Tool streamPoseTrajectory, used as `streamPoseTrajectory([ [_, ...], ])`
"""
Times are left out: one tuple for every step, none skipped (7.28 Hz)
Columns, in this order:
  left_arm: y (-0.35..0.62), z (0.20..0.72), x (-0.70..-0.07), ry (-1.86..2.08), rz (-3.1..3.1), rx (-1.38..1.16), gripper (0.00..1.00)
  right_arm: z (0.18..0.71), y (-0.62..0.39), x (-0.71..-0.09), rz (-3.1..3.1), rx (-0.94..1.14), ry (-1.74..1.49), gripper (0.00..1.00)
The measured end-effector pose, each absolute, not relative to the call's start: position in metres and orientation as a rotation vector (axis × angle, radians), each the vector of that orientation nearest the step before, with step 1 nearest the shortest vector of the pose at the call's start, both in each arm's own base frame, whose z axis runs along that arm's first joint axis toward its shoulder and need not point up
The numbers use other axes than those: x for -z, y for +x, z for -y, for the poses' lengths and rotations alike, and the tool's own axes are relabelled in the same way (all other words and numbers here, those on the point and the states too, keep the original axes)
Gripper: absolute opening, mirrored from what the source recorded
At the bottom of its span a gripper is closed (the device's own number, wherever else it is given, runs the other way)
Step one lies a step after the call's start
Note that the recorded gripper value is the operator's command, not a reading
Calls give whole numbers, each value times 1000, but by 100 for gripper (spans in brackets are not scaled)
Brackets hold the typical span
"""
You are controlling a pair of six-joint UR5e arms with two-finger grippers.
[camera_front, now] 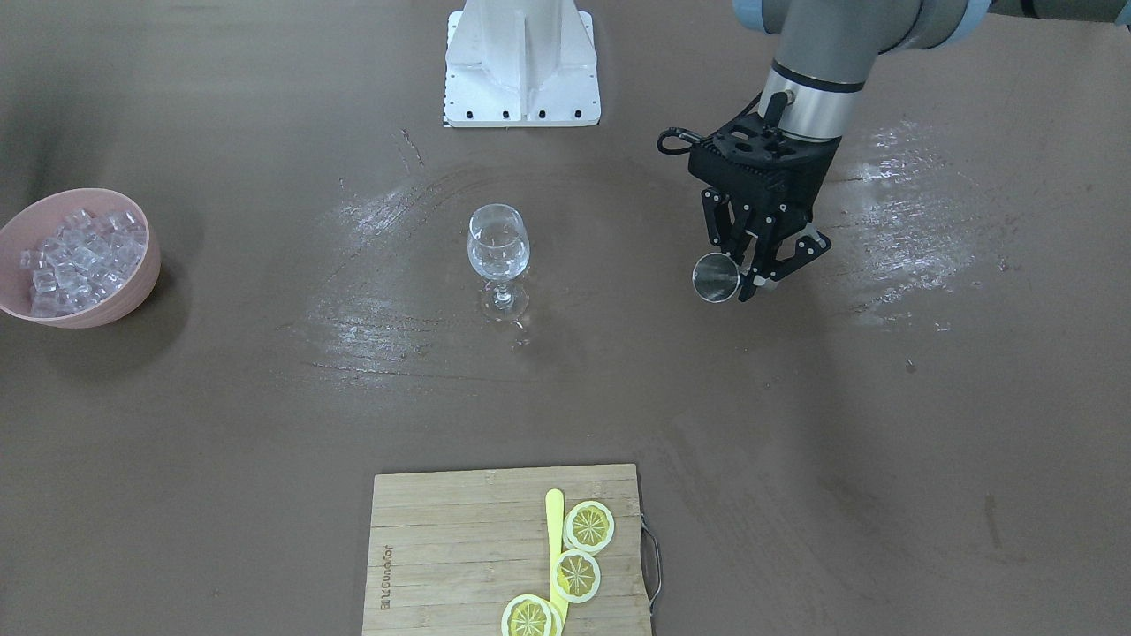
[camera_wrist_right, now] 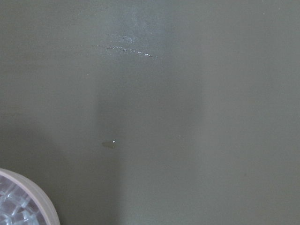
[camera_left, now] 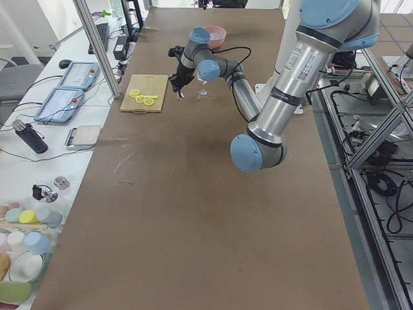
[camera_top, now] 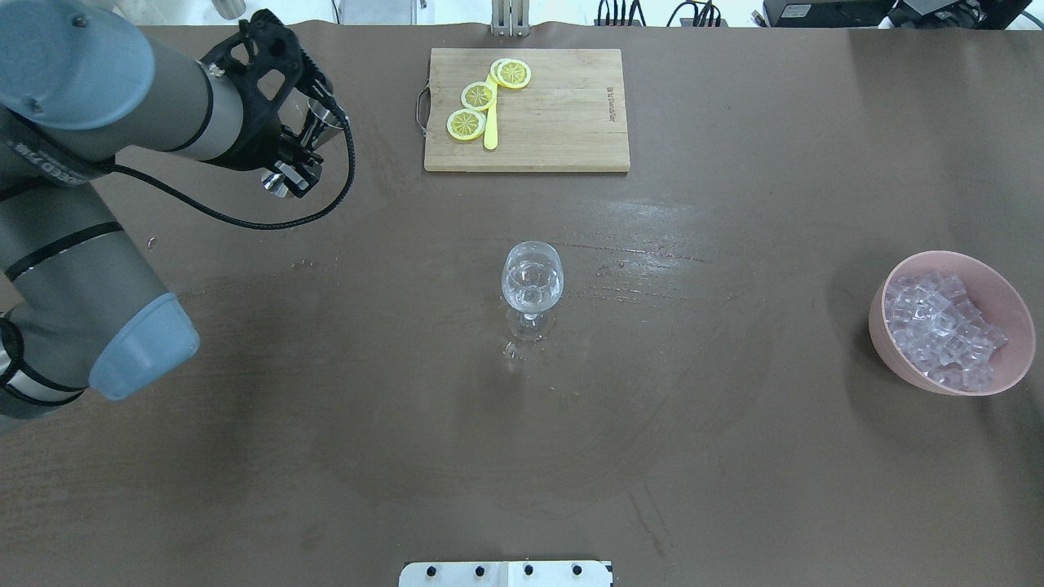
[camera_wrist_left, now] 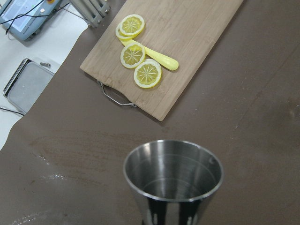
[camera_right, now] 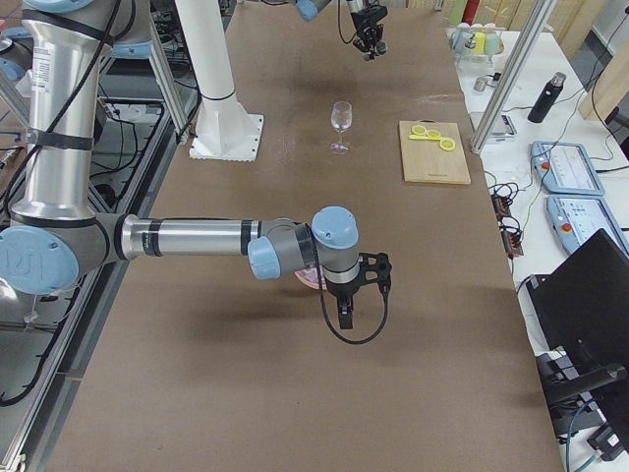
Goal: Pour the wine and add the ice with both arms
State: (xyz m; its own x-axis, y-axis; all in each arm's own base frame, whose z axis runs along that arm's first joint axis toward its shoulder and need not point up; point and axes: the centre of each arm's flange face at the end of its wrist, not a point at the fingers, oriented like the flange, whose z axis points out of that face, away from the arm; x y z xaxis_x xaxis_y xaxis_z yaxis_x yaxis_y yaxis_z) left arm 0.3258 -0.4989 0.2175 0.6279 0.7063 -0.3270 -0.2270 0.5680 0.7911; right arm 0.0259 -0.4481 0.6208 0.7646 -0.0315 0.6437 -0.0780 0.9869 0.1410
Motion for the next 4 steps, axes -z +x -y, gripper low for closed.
streamPoseTrajectory([
  [318, 494, -239, 811, -747, -559, 0, 448, 26, -621, 701, -25, 163, 100],
  [310, 487, -263, 839, -794, -516, 0, 448, 26, -621, 701, -25, 164, 100],
  [300, 479, -290, 873, -835, -456, 0, 448, 26, -620, 701, -25, 165, 100],
  [292, 477, -321, 921, -879, -371, 0, 449, 26, -620, 701, -24, 167, 100],
])
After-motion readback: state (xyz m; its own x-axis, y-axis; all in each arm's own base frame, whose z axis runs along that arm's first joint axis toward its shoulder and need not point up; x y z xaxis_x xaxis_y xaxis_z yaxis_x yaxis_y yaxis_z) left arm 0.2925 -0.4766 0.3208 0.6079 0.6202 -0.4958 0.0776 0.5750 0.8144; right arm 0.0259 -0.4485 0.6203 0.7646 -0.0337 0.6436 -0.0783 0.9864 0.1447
